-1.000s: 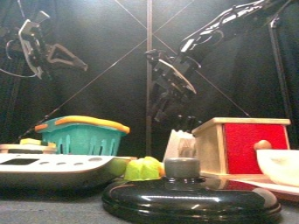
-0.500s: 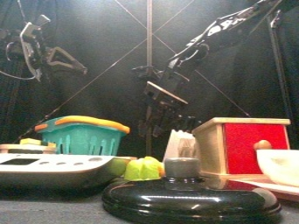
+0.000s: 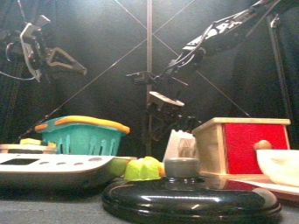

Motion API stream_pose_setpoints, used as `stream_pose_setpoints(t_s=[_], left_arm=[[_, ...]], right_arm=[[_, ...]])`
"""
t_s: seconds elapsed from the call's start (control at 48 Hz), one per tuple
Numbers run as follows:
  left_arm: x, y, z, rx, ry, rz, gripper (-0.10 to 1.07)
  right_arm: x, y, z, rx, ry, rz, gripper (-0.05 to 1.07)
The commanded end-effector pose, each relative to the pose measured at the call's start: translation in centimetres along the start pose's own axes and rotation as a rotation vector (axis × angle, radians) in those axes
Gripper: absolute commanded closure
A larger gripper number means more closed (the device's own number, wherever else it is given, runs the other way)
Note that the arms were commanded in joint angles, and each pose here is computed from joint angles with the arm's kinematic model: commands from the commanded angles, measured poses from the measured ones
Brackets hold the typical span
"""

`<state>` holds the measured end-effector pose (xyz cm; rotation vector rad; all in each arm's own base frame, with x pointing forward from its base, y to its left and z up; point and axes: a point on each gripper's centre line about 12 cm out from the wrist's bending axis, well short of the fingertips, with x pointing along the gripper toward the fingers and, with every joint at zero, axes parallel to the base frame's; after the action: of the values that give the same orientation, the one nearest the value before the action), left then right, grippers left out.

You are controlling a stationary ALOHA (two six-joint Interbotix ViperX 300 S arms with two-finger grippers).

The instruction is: Grab banana

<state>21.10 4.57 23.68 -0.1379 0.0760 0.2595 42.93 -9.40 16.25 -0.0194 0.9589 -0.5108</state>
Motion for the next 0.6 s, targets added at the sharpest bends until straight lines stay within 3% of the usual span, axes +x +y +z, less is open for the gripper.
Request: stream_pose_setpoints(t_s=[0.0,0.25,0.583], left_arm=[[0.2,0.1,0.6,-0.001,-0.021,0.005,0.67],[0.1,0.1,0.5,-0.003,-0.018,0.009,0.67],[0.1,0.2,0.2,-0.004,-0.010,0.010,0.67]], right_arm=[[-1.2,-0.1,1.4,-0.007,0.005,0.020,0.03],[-0.4,0.3,1.9,-0.113,0.028,0.065,0.03],[2.2,-0.4,1.2,-0.123,0.033,0.075,0.03]])
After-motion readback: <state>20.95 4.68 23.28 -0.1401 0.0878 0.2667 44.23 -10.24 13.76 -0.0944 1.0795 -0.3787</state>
